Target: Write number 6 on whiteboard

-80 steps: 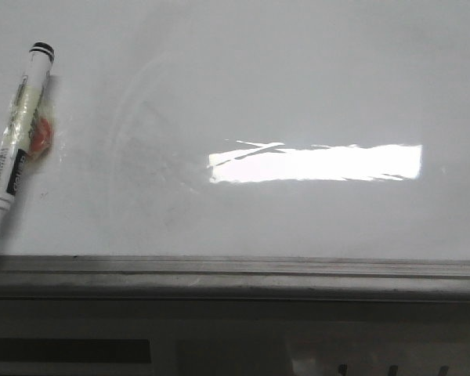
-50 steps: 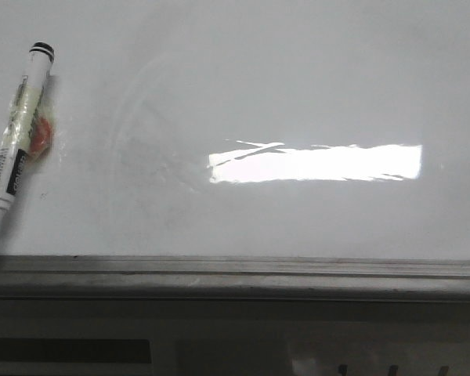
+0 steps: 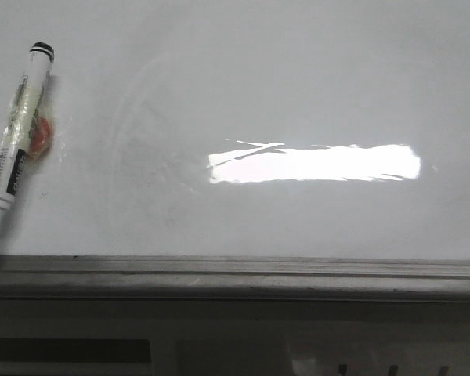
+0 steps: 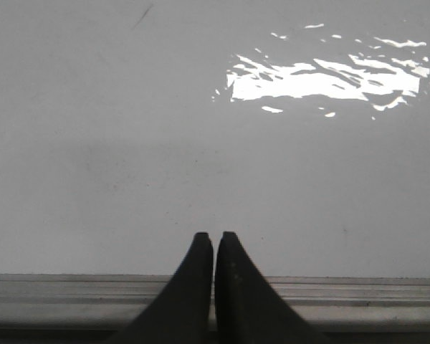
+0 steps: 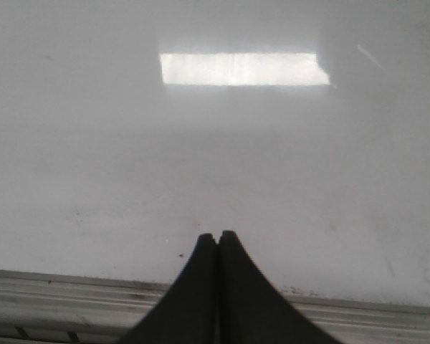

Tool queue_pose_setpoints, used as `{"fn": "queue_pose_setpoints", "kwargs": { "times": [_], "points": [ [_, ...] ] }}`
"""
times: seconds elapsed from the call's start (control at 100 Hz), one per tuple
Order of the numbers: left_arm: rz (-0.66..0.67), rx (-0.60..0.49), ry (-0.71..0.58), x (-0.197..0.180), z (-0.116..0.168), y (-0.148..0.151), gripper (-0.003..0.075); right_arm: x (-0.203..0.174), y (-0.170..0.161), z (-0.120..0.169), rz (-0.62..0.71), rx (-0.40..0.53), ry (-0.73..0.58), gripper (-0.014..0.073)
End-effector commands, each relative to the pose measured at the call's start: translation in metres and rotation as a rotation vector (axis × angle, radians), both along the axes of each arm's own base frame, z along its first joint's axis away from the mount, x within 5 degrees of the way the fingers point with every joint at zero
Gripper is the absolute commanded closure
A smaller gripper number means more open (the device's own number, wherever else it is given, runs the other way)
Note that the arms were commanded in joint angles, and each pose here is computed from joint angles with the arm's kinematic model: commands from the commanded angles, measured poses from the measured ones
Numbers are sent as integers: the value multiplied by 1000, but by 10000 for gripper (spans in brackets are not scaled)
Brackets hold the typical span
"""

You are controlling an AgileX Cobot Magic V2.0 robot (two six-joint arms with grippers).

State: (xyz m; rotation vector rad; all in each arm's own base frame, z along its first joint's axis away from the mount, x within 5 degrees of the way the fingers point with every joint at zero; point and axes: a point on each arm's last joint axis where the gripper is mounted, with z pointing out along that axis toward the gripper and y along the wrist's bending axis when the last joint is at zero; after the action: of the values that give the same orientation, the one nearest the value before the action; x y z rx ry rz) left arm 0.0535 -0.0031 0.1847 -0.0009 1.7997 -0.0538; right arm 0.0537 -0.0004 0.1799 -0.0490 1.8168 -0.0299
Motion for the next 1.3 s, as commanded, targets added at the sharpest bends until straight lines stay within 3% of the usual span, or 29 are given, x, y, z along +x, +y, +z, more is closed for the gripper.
{"fn": "queue_pose_setpoints", "kwargs": {
  "times": [0.0, 0.52, 1.161, 1.291],
  "points": [
    [10, -18, -73, 0, -1, 0, 741, 0, -1, -2, -5, -16, -26, 659],
    [15, 26, -100, 1, 2, 2, 741, 0, 0, 1, -3, -15, -59, 659],
    [29, 11, -276, 1, 18, 3, 741, 2, 1, 16, 8, -12, -229, 659],
    [29, 11, -293, 0, 24, 3, 741, 0, 1, 22, 5, 35, -212, 659]
  ]
}}
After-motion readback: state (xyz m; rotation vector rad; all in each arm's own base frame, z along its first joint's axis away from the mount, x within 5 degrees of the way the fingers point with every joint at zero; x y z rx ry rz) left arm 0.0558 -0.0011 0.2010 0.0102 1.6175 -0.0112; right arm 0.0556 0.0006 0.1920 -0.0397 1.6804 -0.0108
